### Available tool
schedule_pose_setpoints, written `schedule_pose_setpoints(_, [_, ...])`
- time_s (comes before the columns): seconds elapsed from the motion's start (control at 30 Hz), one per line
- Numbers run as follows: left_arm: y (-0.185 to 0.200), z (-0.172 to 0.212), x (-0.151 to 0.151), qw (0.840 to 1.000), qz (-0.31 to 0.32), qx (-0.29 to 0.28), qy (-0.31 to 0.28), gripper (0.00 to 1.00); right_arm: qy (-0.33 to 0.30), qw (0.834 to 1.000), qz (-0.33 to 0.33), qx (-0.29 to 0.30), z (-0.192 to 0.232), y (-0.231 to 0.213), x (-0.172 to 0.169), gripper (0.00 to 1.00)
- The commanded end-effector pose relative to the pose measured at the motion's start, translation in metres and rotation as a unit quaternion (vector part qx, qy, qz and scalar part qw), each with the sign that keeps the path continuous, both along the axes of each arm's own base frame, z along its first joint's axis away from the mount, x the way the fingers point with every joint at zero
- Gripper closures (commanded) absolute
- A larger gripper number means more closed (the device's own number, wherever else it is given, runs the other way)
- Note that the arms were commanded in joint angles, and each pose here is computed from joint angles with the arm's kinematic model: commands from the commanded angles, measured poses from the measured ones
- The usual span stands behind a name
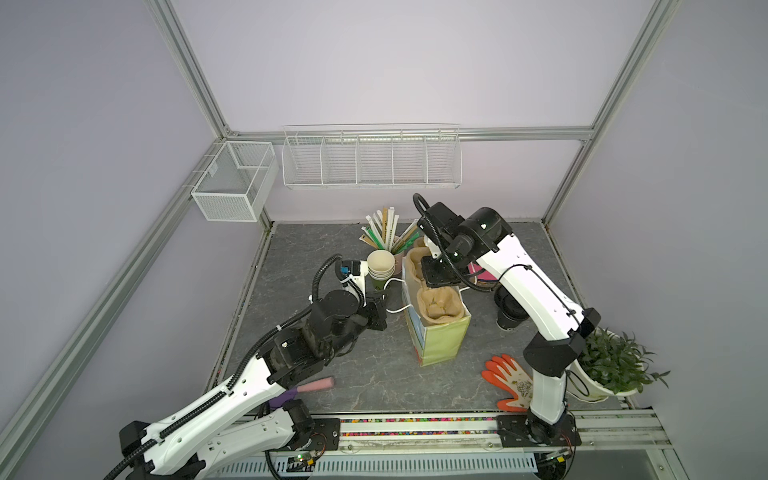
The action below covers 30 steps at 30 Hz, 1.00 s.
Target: Pack the takeout coffee
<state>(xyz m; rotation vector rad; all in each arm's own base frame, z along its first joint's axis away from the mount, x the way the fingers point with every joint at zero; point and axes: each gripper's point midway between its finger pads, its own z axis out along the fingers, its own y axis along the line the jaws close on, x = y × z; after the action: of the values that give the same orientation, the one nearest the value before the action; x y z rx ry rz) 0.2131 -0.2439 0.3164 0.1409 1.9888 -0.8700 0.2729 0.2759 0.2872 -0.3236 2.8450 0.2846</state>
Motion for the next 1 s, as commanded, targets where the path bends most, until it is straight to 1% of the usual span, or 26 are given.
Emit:
schedule_pose_setpoints(0.0, [0.003, 0.008, -0.001, 1.0, 0.003, 0.001, -0.009, 1.0, 0.023, 0.999, -0.006, -0.045, -0.001, -0.026, -0.015, 0.73])
schedule_pose_setpoints(0.3, [0.002, 0.006, -0.002, 1.0, 0.0, -0.003, -0.006, 1.0, -0.001, 0.999, -0.028, -0.041, -0.018, -0.019, -0.003, 0.74])
schedule_pose_setpoints(0.43, [0.0, 0.005, -0.002, 1.0, -0.003, -0.005, -0.003, 1.0, -0.03, 0.999, -0.04, -0.013, -0.012, -0.011, 0.003, 0.73])
schedule_pose_setpoints(0.57, [-0.002, 0.005, -0.002, 1.0, -0.006, -0.005, -0.001, 1.0, -0.043, 0.998, -0.047, 0.011, -0.003, -0.004, 0.008, 0.74])
schedule_pose_setpoints(0.63, [-0.002, 0.005, -0.002, 1.0, -0.007, -0.005, -0.001, 1.0, -0.055, 0.997, -0.049, 0.012, 0.003, -0.003, 0.011, 0.73])
schedule_pose_setpoints(0.83, [-0.004, 0.007, -0.003, 1.0, -0.011, -0.004, -0.002, 1.0, -0.059, 0.997, -0.045, -0.008, -0.004, -0.001, 0.019, 0.74])
schedule_pose_setpoints(0.97, [-0.004, 0.006, -0.003, 1.0, -0.012, -0.002, -0.001, 1.0, -0.067, 0.997, -0.039, 0.0, -0.004, 0.006, 0.024, 0.74])
